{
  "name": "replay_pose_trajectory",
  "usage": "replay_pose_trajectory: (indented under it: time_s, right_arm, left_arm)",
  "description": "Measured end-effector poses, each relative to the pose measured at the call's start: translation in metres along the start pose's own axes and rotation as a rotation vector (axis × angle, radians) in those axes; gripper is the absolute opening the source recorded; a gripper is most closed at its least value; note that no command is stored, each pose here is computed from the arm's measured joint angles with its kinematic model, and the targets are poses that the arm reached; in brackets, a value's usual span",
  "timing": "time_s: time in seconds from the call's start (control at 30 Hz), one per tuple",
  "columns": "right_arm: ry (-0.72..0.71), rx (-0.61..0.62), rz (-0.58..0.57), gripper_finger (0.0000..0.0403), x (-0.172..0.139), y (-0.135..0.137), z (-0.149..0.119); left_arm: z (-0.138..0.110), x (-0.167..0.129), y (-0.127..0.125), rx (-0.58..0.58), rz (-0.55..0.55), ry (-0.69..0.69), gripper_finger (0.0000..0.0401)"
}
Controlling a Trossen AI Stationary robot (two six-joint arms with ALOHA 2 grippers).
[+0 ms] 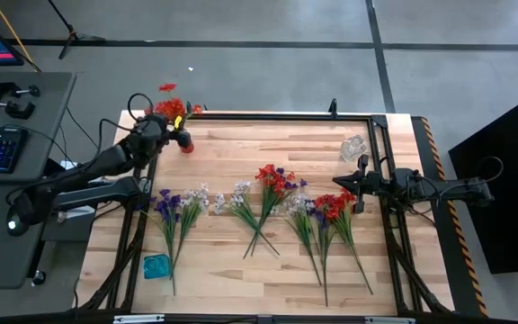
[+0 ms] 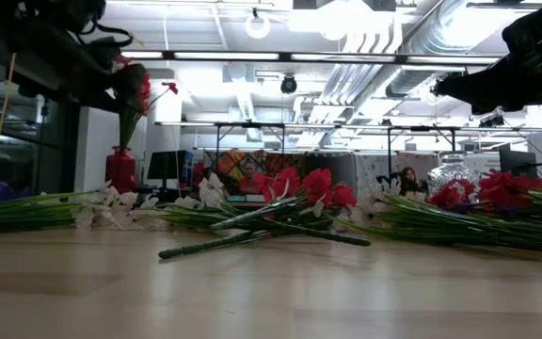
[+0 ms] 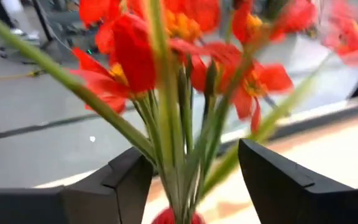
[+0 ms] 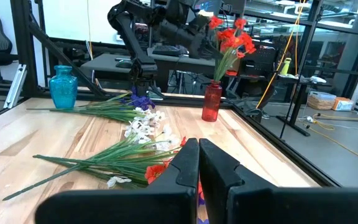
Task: Sort flowers into vase by color
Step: Put the left red flowers into the red vase
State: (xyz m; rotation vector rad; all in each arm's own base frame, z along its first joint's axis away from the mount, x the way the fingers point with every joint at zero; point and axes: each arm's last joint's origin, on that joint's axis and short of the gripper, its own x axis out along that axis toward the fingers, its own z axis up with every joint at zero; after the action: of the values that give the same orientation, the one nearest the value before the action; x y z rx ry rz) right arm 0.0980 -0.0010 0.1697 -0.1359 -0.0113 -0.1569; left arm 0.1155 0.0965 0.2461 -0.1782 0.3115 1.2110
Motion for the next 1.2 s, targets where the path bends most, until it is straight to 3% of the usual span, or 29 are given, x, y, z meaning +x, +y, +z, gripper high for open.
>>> replay_pose_trajectory:
  time_s: [0.33, 0.77, 1.0, 1.2]
  right_arm:
    - [0.000, 0.000, 0.000, 0.0000, 0.000, 0.000, 0.000]
    - [0.000, 0.000, 0.000, 0.0000, 0.000, 0.000, 0.000]
    - [0.000, 0.000, -0.001, 0.0000, 0.000, 0.000, 0.000]
    - [0.000, 0.000, 0.000, 0.0000, 0.000, 0.000, 0.000]
  left_arm:
    - [0.004, -0.026, 0.011, -0.025, -0.115, 0.280, 0.0235]
    - [-0.005, -0.044, -0.003, -0.259, -0.533, 0.646, 0.0235]
    - [0.001, -0.057, -0.038, -0.268, -0.787, 0.639, 0.0234]
    - [-0.004, -0.074, -0.102, -0.221, -0.989, 0.582, 0.0233]
